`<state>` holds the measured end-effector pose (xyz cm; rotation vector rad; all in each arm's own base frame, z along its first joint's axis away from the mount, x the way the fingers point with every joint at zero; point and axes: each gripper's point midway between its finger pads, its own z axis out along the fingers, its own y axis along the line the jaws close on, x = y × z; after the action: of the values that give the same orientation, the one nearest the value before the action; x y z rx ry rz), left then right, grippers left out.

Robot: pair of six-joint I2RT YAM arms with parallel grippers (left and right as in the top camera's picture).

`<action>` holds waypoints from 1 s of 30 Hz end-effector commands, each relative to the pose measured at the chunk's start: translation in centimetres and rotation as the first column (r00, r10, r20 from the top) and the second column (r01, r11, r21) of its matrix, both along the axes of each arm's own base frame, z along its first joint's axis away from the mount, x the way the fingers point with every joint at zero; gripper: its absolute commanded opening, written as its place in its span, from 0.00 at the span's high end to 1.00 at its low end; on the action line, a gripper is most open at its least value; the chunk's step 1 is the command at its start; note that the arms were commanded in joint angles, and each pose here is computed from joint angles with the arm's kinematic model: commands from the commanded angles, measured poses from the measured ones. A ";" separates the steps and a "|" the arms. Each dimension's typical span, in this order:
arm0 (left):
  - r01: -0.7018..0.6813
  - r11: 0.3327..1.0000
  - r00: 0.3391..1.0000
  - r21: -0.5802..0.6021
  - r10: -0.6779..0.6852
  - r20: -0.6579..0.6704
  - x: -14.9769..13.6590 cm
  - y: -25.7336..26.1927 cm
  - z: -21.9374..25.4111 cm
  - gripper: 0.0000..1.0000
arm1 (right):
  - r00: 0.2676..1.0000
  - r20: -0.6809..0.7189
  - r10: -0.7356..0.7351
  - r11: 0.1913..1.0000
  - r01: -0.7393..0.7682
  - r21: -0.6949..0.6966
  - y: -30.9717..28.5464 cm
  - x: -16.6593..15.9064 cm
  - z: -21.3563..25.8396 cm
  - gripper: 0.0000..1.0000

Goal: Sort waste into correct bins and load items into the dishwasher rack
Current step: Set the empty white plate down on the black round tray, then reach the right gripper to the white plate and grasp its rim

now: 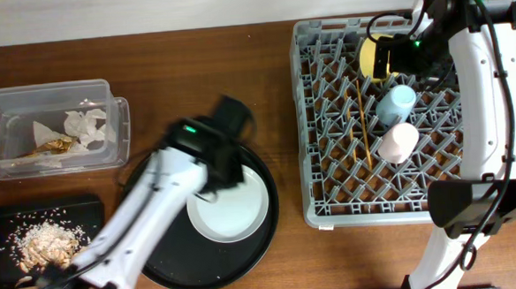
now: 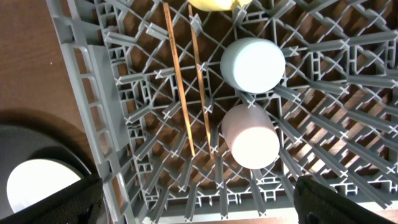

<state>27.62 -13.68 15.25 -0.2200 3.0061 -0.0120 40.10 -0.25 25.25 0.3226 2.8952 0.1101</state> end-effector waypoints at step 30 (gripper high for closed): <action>-0.758 0.648 0.652 0.078 0.745 0.139 -6.7 24.8 10.5 0.01 | 0.836 -0.250 0.489 0.872 -0.475 0.120 29.2 -13.8 -18.4 0.37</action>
<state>21.11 10.88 25.34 -1.3911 2.5708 0.2384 27.08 28.73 7.58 -0.4331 3.1888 0.2743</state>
